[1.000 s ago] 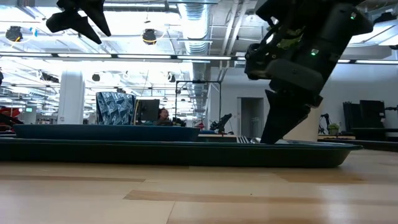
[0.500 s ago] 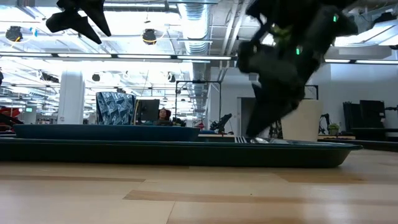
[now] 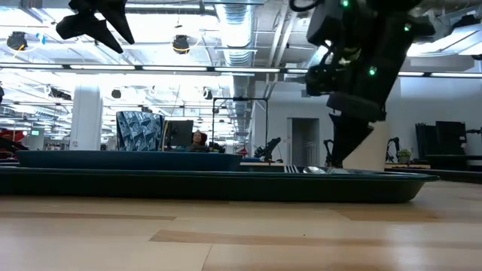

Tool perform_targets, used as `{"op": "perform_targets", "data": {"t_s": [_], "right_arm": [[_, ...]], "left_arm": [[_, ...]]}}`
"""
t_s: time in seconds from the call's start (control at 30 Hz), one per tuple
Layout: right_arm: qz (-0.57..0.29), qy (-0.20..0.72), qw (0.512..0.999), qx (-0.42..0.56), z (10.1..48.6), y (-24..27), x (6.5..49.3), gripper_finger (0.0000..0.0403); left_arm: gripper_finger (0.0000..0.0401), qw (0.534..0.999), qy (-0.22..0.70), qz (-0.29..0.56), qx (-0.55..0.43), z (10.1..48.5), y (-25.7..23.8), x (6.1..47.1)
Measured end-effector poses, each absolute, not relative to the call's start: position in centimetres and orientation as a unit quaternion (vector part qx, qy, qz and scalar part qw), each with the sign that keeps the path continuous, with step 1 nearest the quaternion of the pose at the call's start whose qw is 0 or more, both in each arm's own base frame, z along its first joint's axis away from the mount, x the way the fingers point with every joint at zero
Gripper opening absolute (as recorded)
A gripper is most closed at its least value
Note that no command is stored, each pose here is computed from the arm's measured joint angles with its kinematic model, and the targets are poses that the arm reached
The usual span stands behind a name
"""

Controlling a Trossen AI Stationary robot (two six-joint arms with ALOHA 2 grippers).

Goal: Pick and place plate/cup/fork/spoon on tray
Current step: Adjust the yellow spoon on the black serving tray

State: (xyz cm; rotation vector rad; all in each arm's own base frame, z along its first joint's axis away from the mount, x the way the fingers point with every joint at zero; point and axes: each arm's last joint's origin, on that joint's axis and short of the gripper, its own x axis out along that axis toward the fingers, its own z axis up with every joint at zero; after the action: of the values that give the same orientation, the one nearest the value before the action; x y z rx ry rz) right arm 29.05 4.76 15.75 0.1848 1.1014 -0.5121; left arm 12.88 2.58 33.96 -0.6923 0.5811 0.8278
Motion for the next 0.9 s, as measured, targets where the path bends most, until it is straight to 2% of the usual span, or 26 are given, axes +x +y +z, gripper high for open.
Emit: {"op": "perform_targets", "data": {"t_s": [0.43, 0.9], "right_arm": [[-0.231, 0.513, 0.819, 0.108, 14.0, 5.8, 27.9, 0.0097], [-0.213, 0.496, 0.830, 0.136, 14.0, 7.7, 27.7, 0.0097]], "left_arm": [[0.0153, 0.818, 0.273, 0.389, -0.325, 34.0, 2.6, 12.9], [0.0153, 0.817, 0.272, 0.389, -0.326, 34.0, 2.6, 12.9]]}}
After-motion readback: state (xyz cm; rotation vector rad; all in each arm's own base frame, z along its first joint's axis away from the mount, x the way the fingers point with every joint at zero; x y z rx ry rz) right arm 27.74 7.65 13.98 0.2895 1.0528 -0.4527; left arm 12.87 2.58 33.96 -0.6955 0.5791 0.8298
